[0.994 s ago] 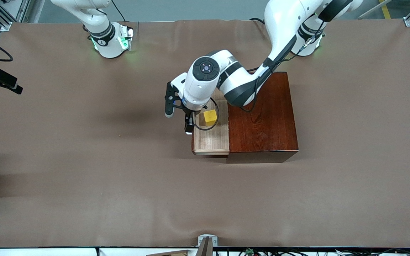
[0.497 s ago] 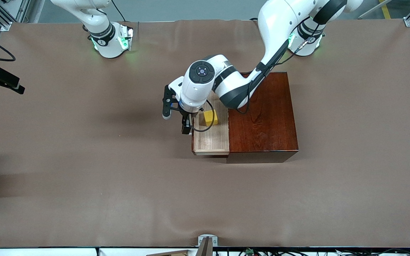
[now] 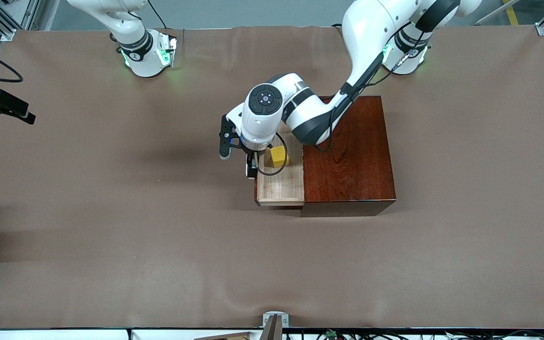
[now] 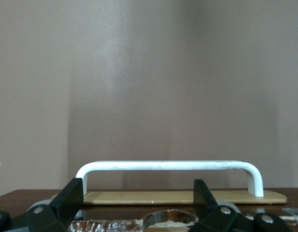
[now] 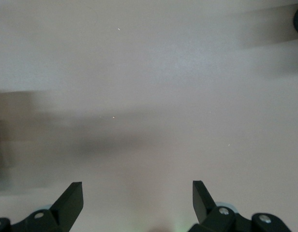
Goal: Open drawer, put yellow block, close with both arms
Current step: 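Push the drawer shut into the box with the left gripper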
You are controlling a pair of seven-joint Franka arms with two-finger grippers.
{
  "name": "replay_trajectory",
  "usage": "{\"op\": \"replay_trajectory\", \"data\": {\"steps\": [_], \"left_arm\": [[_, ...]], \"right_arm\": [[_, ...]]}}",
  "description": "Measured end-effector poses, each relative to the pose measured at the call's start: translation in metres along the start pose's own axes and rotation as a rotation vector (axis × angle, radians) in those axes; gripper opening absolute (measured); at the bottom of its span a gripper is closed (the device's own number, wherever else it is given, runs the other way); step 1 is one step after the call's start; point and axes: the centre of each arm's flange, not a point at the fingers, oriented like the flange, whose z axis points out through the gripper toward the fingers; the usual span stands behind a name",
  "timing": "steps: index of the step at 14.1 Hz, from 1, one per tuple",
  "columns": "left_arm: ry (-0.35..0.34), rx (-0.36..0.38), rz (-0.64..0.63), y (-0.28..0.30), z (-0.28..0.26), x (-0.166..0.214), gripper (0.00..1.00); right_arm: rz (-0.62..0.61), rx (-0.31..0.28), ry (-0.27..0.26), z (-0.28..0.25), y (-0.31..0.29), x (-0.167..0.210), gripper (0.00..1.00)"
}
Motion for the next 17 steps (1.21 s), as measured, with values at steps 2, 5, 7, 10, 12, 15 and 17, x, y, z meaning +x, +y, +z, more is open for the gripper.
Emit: {"op": "replay_trajectory", "data": {"steps": [2,5,7,10,12,15,17], "left_arm": [[-0.023,-0.001,0.003,0.002,0.000,0.001,1.00],[-0.068,-0.010,-0.006,0.003,-0.002,-0.001,1.00],[-0.112,-0.025,-0.013,0.000,-0.005,-0.008,1.00],[-0.240,-0.049,-0.022,0.000,-0.010,-0.026,1.00],[-0.321,-0.058,-0.026,0.000,-0.016,-0.038,1.00],[-0.414,-0.070,-0.029,-0.001,-0.021,-0.053,1.00],[-0.439,-0.075,-0.030,-0.001,-0.021,-0.057,1.00]], "right_arm": [[0.001,-0.002,-0.012,0.007,0.000,0.004,1.00],[0.004,-0.004,-0.016,0.008,0.002,0.005,1.00],[0.004,-0.004,-0.015,0.008,0.002,0.005,1.00],[0.009,-0.006,-0.013,0.007,0.004,0.005,1.00],[0.010,-0.007,-0.012,0.007,0.005,0.005,1.00],[0.011,-0.007,-0.012,0.007,0.005,0.005,1.00],[0.011,-0.007,-0.012,0.007,0.005,0.005,1.00]]}}
